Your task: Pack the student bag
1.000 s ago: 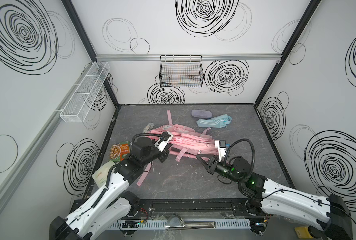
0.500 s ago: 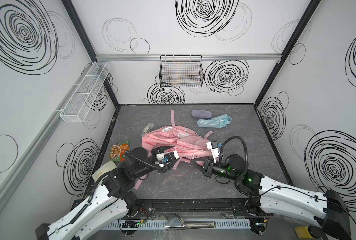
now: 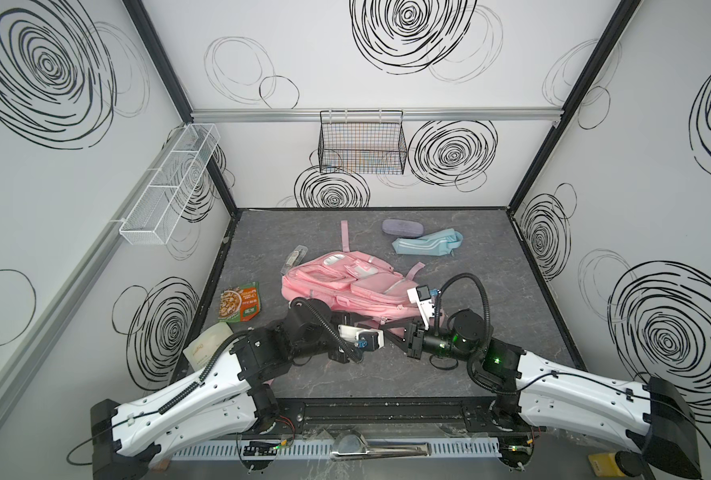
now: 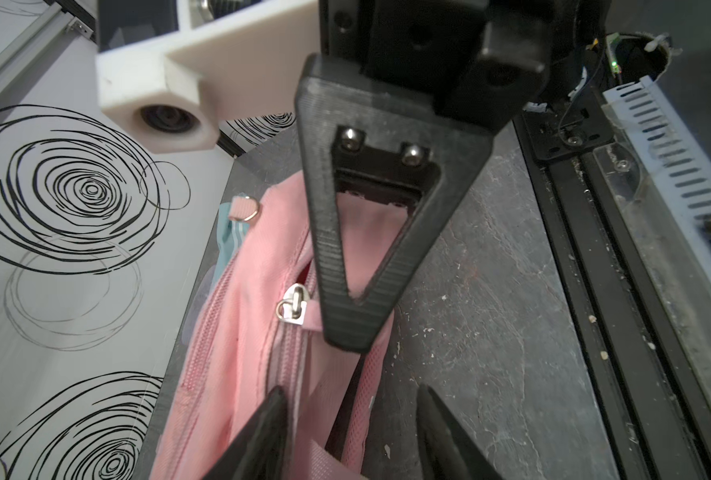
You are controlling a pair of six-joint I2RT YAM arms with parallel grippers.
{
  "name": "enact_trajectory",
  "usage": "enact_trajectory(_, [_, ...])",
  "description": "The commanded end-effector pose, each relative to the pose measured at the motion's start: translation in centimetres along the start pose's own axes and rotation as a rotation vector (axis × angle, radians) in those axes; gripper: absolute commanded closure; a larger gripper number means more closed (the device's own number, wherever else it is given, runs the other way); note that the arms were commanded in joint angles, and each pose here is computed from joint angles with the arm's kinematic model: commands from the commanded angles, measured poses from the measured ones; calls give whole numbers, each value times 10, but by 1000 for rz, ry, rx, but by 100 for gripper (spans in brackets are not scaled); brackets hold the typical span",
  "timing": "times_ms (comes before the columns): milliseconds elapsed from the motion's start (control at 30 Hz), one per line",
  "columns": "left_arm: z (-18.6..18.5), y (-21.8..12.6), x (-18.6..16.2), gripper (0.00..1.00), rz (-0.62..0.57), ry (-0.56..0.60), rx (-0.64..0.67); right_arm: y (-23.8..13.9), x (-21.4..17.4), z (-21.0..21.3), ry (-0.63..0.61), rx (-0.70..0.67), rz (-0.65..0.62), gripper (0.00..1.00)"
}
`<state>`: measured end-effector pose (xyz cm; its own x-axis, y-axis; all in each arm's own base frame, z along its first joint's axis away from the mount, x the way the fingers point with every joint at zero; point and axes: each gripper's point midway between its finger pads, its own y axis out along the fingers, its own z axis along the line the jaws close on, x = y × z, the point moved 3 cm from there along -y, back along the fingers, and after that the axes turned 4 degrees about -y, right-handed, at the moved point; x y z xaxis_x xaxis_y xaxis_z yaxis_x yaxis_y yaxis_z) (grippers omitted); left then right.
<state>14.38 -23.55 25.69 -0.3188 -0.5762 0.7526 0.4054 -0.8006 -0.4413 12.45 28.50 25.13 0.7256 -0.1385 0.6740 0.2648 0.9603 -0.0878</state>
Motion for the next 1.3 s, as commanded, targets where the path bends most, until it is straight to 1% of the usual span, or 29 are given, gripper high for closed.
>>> enact_trajectory(0, [16,-11,15,50,-82,33,95,-9,35,60,-88,221,-112,100])
enact_trajectory(100, [16,-21,23,50,-158,36,106,-9,33,60,-87,226,-108,100])
enact_trajectory(167, [18,-22,23,51,-180,34,127,-8,33,63,-90,239,-105,100])
enact_trajectory(267, [18,-16,14,51,-141,32,123,-8,34,67,-96,252,-101,100])
enact_trajectory(367, [14,-7,8,51,-94,39,83,-8,34,69,-97,254,-96,100])
enact_trajectory(500, [10,-1,2,53,-73,39,53,-7,33,71,-105,263,-89,100])
enact_trajectory(533, [8,0,0,55,-68,40,44,-6,33,70,-104,261,-88,100])
enact_trajectory(567, [7,1,0,59,-66,44,36,-6,33,71,-105,263,-90,100])
enact_trajectory(600, [7,2,-2,65,-60,44,36,-6,33,71,-106,264,-88,100])
enact_trajectory(700, [10,3,-6,86,-41,42,57,-6,34,70,-110,260,-93,100])
enact_trajectory(767, [13,2,-9,90,-31,38,80,-7,35,68,-111,245,-104,100])
enact_trajectory(833, [17,0,-13,98,-24,33,105,-11,38,66,-114,218,-126,100])
enact_trajectory(867, [19,-1,-15,100,-21,31,119,-15,40,63,-113,200,-143,100])
enact_trajectory(967, [26,-6,-21,100,-16,16,171,-26,43,56,-104,159,-192,100])
enact_trajectory(1033, [31,-10,-25,100,-18,11,201,-33,45,47,-88,108,-213,100])
enact_trajectory(1167, [46,-20,-27,100,-38,-16,289,-46,44,27,-52,19,-221,100])
enact_trajectory(1267, [56,-28,-28,100,-56,-32,355,-56,45,17,-20,-13,-242,100])
